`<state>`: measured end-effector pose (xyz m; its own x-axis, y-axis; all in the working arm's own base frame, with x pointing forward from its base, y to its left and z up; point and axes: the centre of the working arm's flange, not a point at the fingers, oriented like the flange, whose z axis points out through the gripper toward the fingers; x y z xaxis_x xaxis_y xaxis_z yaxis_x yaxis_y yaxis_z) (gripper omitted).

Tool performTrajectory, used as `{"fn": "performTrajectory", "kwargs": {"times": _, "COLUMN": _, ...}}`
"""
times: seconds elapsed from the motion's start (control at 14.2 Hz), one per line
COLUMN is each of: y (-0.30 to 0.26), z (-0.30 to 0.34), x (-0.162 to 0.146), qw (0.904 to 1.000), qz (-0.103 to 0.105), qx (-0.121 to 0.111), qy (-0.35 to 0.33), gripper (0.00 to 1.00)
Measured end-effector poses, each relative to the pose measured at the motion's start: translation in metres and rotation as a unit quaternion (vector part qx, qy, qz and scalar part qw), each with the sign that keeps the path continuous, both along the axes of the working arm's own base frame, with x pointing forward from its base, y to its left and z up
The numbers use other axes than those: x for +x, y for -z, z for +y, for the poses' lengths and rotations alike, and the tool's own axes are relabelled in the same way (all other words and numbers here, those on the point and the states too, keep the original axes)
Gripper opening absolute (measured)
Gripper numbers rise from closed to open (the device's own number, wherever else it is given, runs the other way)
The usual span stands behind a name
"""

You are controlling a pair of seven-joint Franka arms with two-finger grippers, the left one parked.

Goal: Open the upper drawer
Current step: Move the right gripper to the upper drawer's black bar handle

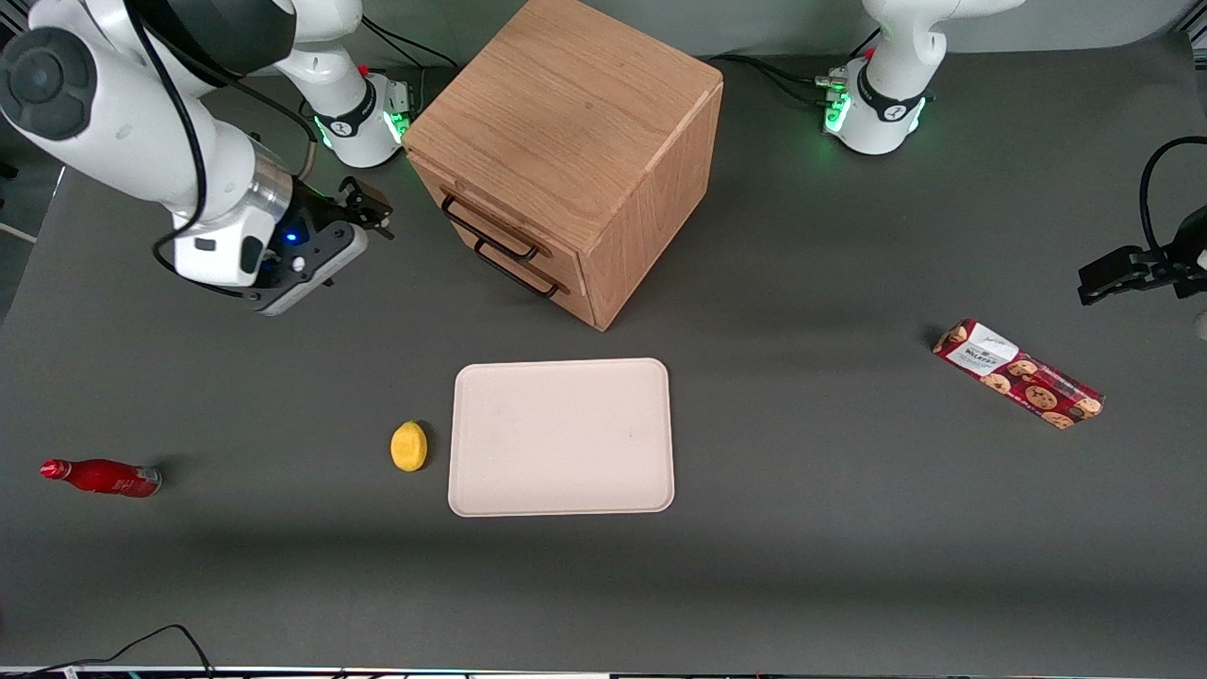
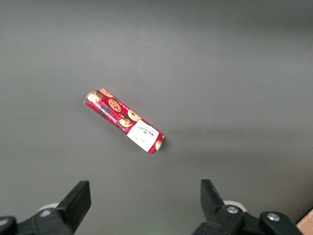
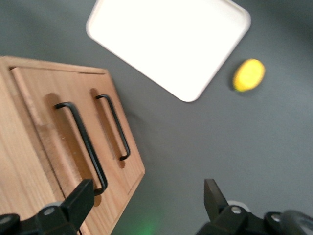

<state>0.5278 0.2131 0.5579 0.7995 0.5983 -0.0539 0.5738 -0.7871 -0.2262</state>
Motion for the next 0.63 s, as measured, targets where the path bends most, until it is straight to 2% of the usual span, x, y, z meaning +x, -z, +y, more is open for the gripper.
{"fn": "performTrajectory", "kwargs": {"times": 0.21, "y": 0.025, "z": 0.038, "x": -0.013, "qw": 0.9992, "qz": -0.004, "qx": 0.016, "qy": -0.035, "gripper": 1.00}}
{"fn": "performTrajectory", "kwargs": {"times": 0.42, "y": 0.057, "z": 0.071, "x": -0.031, "qw": 0.9980, "qz": -0.008, "qx": 0.017, "qy": -0.060, "gripper": 1.00}}
{"fn": "performTrajectory", "kwargs": {"times": 0.63, "y": 0.077, "z": 0.081, "x": -0.041, "qw": 0.9976, "qz": -0.002, "qx": 0.014, "qy": -0.068, "gripper": 1.00}}
